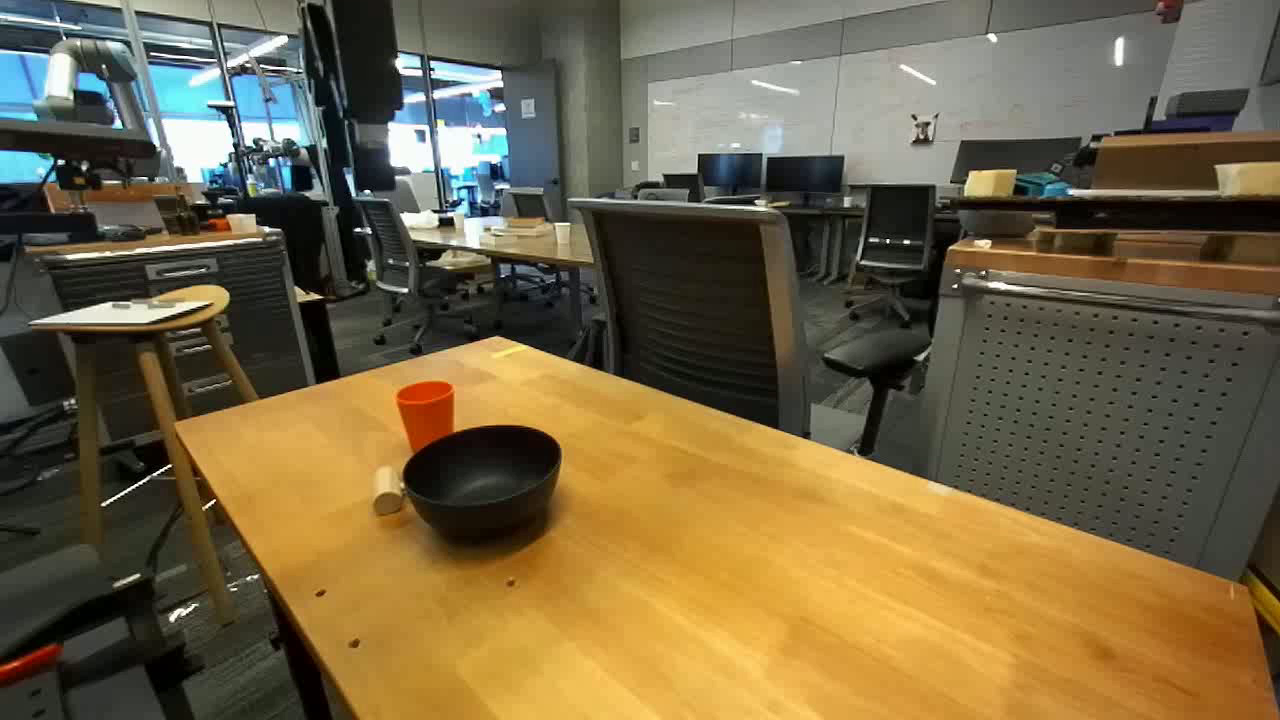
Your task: Put the cup in the bowl
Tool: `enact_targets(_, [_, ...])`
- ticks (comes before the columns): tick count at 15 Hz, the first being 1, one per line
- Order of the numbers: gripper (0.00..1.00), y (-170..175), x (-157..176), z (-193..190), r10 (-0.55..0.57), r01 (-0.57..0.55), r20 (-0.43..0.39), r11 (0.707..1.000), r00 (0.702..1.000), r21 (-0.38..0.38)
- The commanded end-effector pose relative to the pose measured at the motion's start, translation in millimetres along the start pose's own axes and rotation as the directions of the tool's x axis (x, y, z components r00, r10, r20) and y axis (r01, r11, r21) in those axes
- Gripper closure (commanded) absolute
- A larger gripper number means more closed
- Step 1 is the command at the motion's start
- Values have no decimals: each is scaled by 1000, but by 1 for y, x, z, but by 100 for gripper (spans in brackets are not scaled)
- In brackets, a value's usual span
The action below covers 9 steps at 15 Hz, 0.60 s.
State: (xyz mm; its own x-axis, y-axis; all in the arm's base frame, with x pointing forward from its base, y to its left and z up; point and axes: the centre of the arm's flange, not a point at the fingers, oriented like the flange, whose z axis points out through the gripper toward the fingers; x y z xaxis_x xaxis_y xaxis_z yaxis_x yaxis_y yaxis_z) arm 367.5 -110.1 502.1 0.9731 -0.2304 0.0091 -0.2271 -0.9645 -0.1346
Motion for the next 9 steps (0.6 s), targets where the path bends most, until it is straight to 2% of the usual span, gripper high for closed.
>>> enact_targets(1, [0,0,1,-2,0,0,-5,1000,1000,0])
enact_targets(6, [0,0,1,-8,-1,1,-18,1000,1000,0])
enact_targets(9, [0,-19,14,17,7,-8,-19,997,1000,-77])
